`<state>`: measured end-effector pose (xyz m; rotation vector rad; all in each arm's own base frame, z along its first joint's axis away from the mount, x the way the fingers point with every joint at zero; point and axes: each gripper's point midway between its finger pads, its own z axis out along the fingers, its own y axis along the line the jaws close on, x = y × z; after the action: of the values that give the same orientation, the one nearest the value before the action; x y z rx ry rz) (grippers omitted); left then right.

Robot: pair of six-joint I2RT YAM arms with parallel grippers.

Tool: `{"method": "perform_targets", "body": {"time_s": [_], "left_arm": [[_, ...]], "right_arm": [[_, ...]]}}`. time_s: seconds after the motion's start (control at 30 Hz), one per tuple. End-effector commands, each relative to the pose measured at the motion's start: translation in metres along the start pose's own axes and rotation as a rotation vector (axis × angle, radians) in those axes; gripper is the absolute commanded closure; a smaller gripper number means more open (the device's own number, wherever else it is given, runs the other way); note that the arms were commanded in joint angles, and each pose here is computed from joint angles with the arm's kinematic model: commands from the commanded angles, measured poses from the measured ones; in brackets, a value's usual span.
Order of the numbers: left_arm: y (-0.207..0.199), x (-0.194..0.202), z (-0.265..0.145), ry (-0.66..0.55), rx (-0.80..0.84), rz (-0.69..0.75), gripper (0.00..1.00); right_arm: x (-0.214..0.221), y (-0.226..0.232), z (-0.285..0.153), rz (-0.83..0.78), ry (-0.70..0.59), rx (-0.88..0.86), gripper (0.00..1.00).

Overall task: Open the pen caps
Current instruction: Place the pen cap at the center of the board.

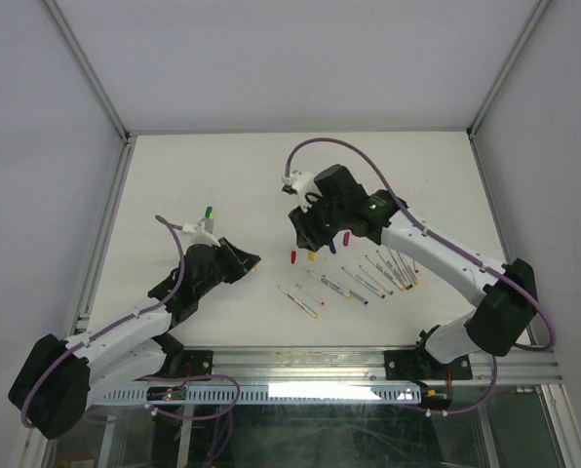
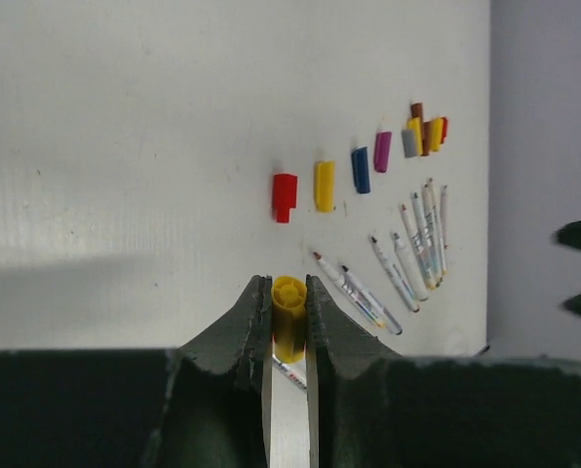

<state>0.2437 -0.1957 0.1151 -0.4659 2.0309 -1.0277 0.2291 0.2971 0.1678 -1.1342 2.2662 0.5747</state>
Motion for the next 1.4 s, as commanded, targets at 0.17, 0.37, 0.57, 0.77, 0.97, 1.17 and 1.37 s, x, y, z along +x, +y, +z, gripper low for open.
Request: {"method": "perform_targets", "body": {"time_s": [0.17,0.37,0.57,0.77,0.97,1.17,1.37], "left_arm": [[-0.013,0.011,0.038,-0.033,-0.245,0.108,1.00],[0.002,0.040,0.068,0.070,-0.454,0.200,1.00],[0.007,0.051,0.088,0.126,-0.535,0.275,0.94],[0.012,0.060,0.098,0.165,-0.555,0.304,0.80],[0.016,0.061,0.099,0.172,-0.578,0.320,0.72],[0.006,0.050,0.095,0.154,-0.565,0.344,0.69],[-0.035,0.025,0.080,0.125,-0.437,0.434,0.50]], "right_arm": [[-0.064,-0.015,-0.064,-0.190,-0.314,-0.183,0.20],[-0.043,-0.016,-0.068,-0.022,-0.397,-0.488,0.19],[-0.031,-0.033,-0.080,0.035,-0.465,-0.477,0.19],[-0.027,-0.045,-0.085,0.067,-0.488,-0.476,0.19],[-0.024,-0.049,-0.085,0.087,-0.489,-0.483,0.19],[-0.023,-0.050,-0.084,0.092,-0.487,-0.491,0.19],[-0.022,-0.048,-0.085,0.087,-0.491,-0.501,0.19]]}}
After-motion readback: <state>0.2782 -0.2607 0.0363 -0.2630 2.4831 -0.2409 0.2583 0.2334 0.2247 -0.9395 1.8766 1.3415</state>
